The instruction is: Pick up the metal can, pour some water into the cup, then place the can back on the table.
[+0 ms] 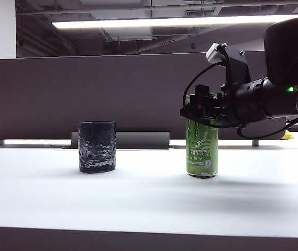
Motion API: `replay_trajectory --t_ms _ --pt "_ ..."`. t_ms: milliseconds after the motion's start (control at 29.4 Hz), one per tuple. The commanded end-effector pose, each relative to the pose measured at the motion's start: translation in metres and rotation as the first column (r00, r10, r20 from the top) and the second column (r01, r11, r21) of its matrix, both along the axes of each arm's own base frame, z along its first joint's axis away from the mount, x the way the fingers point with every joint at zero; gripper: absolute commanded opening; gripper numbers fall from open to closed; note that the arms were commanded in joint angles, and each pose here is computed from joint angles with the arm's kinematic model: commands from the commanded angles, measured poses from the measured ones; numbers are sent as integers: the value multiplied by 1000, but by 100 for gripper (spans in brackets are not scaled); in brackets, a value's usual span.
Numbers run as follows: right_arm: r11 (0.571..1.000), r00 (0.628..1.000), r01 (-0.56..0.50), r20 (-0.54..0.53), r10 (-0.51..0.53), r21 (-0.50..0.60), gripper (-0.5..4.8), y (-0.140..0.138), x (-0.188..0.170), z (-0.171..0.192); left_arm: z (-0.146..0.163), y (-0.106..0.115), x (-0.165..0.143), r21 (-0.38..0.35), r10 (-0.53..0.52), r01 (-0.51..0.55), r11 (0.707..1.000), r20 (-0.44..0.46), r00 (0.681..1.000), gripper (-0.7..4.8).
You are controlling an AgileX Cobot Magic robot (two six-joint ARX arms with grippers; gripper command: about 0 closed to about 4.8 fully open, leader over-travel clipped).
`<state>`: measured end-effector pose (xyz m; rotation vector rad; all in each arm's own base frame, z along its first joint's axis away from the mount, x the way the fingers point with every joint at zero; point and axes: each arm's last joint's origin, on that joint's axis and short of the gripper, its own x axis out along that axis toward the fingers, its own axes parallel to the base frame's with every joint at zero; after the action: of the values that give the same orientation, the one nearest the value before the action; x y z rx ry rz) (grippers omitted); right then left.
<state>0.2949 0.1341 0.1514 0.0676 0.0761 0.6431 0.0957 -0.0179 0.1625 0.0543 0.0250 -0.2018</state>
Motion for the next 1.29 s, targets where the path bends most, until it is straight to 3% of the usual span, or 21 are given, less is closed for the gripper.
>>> replay_trajectory --t_ms 34,136,306,476,647,715,1089,1293 --pt "1000 999 -8 32 7 18 304 1 0 5 2 0 0 -2 0 0 1000 14 1000 -5" --pt "1000 1000 -8 30 7 17 339 1 0 4 2 0 0 -2 0 0 1000 14 1000 -5" --pt "1000 999 -8 31 7 18 344 1 0 4 2 0 0 -2 0 0 1000 14 1000 -5" --pt "1000 999 -8 32 7 18 439 1 0 5 2 0 0 -2 0 0 1000 14 1000 -5" --pt "1000 999 -8 49 7 25 447 1 0 7 2 0 0 -2 0 0 1000 14 1000 -5" --pt "999 998 -4 66 2 32 477 1 1 8 2 0 0 -3 0 0 1000 14 1000 -5" --pt "988 987 15 153 -38 151 479 -2 -2 31 2 2 0 -3 13 -13 1000 14 1000 -5" --pt "981 971 11 233 -57 194 479 -6 -10 60 2 11 1 -3 113 -113 994 14 994 -5"
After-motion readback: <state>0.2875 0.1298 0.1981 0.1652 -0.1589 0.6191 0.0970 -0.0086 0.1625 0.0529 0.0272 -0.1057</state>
